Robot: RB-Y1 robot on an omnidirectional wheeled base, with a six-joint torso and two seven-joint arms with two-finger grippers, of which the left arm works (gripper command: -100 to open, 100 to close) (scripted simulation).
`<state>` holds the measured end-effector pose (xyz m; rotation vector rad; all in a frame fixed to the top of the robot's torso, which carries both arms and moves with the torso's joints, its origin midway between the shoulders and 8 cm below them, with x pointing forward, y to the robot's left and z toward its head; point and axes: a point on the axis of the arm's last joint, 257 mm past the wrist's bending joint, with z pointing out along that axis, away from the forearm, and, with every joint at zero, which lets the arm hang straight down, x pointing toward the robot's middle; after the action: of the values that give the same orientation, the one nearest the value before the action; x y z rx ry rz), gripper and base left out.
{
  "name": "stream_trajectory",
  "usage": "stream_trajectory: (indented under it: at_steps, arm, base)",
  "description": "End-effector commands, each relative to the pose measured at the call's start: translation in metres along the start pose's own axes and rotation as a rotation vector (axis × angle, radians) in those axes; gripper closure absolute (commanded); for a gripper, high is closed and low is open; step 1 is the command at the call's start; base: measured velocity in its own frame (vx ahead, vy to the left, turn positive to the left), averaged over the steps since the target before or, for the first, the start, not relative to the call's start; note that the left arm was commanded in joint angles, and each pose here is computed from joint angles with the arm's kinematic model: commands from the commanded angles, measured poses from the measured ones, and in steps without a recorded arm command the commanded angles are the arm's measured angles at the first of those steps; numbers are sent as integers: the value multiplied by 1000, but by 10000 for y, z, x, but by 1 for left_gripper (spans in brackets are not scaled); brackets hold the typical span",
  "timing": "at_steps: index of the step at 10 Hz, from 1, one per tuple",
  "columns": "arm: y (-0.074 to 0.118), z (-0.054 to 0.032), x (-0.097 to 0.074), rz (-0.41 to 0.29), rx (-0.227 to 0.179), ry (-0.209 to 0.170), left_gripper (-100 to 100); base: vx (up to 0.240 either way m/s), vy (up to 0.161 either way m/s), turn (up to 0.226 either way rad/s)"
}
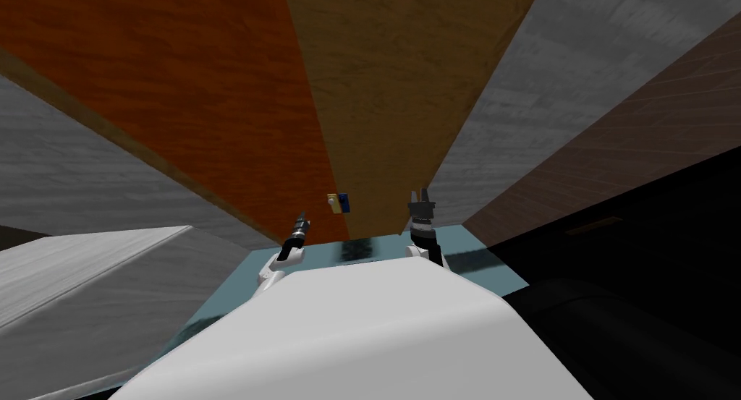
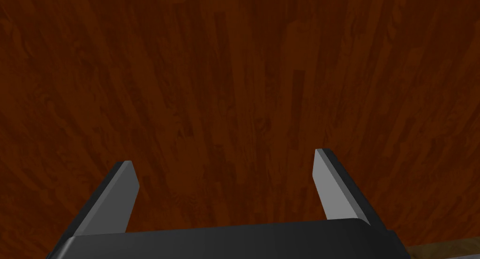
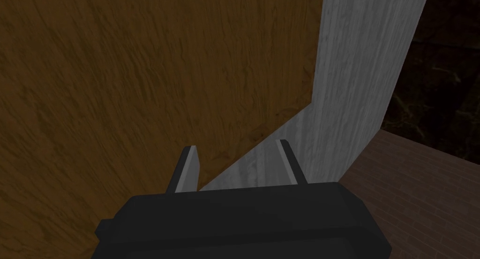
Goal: Pull the door open
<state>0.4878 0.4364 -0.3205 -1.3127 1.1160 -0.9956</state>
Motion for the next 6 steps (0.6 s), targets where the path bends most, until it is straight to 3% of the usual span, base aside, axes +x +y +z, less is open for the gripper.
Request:
stream_trajectory:
  at_steps: [1,4,5,6]
  arm:
    - [-71,61,94,-11,16,15,-100]
    - [-214,158,408,-34,49,60,-100]
    - [-282,196,567,-45,64,82,-100]
    - [-240,188,443,-38,55,69,-100]
  base:
    - [183,-12,-140]
    - [203,-53,-163]
    - [204,-144,-205]
    - [95,-71,-33]
